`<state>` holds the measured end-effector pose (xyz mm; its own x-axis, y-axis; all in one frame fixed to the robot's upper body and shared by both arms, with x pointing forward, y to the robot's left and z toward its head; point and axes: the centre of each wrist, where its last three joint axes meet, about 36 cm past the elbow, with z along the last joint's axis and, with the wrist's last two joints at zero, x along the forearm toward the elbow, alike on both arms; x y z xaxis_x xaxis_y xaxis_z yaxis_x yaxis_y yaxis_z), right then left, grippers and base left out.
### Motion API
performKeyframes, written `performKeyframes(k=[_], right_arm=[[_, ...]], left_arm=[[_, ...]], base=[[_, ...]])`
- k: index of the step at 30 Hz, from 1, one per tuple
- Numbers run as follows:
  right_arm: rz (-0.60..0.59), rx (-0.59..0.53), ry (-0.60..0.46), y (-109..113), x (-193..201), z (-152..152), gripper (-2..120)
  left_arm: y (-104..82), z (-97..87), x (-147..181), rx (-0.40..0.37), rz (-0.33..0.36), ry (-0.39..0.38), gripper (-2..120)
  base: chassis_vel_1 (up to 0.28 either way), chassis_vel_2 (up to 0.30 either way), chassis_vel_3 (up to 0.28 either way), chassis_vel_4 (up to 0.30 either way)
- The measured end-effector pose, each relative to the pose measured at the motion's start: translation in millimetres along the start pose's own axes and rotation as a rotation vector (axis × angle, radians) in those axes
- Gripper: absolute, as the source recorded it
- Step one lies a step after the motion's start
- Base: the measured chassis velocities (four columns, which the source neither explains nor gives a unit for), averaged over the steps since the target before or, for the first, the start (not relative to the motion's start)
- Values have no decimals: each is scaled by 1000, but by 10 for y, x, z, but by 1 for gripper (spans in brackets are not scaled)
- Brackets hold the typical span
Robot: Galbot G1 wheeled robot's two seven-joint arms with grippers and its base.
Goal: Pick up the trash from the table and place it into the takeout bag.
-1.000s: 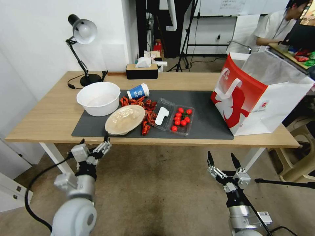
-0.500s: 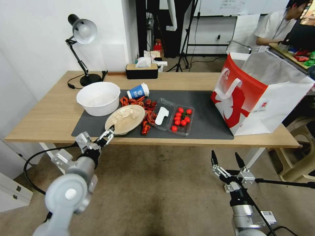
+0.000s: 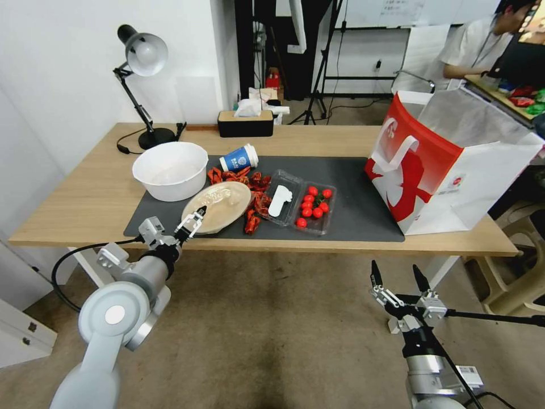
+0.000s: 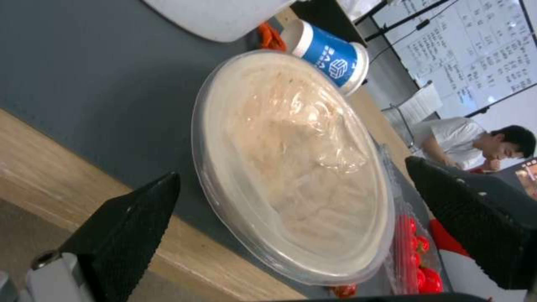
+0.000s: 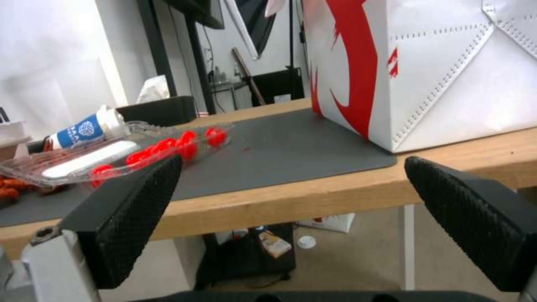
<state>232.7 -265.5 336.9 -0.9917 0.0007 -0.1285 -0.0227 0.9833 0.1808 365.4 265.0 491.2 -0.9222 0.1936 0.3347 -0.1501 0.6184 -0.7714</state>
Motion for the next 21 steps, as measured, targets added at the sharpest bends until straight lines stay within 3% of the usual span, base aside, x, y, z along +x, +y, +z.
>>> performKeyframes(k=[3,21], right_arm=[[1,1,3,-4,1,4,100],[17,8,9,-34,15,15,100]], left_arm=[[11,0,-31,10,-1,7,99],[23,54,-32,15,-18,27,33]], base=[[0,0,0,0],[0,0,0,0]])
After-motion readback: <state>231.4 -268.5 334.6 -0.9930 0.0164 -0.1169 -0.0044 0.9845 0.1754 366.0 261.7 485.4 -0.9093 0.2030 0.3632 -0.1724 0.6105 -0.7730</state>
